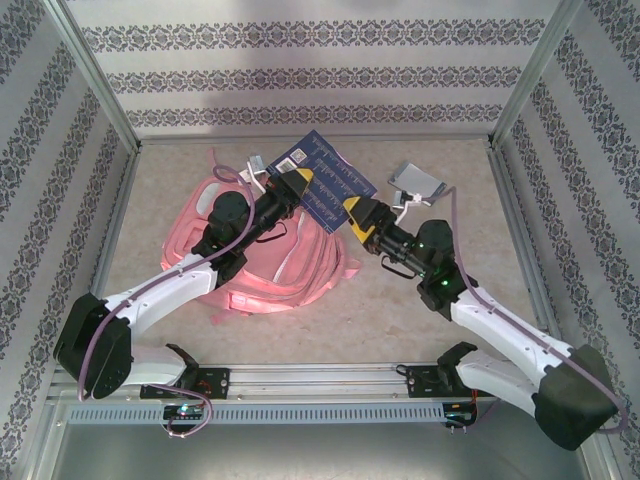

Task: Pack books, pencil case, and school supplies into a backpack

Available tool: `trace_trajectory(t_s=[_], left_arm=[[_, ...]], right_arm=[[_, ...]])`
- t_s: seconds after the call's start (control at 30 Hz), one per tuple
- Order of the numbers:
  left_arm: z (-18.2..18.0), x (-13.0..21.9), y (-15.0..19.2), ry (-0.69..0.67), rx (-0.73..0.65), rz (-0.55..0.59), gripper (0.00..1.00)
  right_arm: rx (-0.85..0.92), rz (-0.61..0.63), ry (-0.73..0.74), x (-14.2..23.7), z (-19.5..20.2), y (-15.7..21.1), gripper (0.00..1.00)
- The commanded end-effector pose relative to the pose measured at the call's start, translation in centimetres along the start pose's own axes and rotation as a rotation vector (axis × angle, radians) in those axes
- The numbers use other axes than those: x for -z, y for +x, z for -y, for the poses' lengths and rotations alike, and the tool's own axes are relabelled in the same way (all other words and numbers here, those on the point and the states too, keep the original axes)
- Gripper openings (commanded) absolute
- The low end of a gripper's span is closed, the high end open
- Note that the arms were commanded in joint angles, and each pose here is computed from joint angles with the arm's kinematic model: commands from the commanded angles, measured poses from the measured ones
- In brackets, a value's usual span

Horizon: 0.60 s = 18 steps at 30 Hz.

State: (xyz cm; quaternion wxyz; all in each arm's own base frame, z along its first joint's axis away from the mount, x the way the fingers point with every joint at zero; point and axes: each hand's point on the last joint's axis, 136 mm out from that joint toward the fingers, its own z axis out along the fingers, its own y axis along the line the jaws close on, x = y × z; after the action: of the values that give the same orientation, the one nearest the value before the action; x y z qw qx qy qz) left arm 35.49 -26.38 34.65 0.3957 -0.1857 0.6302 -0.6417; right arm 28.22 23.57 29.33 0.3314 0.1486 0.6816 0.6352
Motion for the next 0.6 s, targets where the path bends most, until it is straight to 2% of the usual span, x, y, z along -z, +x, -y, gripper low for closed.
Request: trace_trajectory(t_s=[0.0,0.23,0.47,0.57], left_arm=[[2.3,0.2,-0.3,0.092,0.014,0.025,0.0],[1.8,0.2,-0.2,0.074,0.018,0.022,0.0],[1.3,0.4,-0.3,0.058,0.024,0.031,0.0],[0.9,0.4,-0.2,0.047,0.023,0.033,0.0]], right_arm=[[0.041,0.054,-0.145,-0.5,-4.9,-1.4,0.89],[0.036,0.078,-0.133,-2.5,-6.1,-2.6,0.57],[0.028,0.073,-0.149,-3.5,-6.3,-2.1,0.3],[0.035,0.075,-0.144,-3.4,-6.2,-1.9,0.22]])
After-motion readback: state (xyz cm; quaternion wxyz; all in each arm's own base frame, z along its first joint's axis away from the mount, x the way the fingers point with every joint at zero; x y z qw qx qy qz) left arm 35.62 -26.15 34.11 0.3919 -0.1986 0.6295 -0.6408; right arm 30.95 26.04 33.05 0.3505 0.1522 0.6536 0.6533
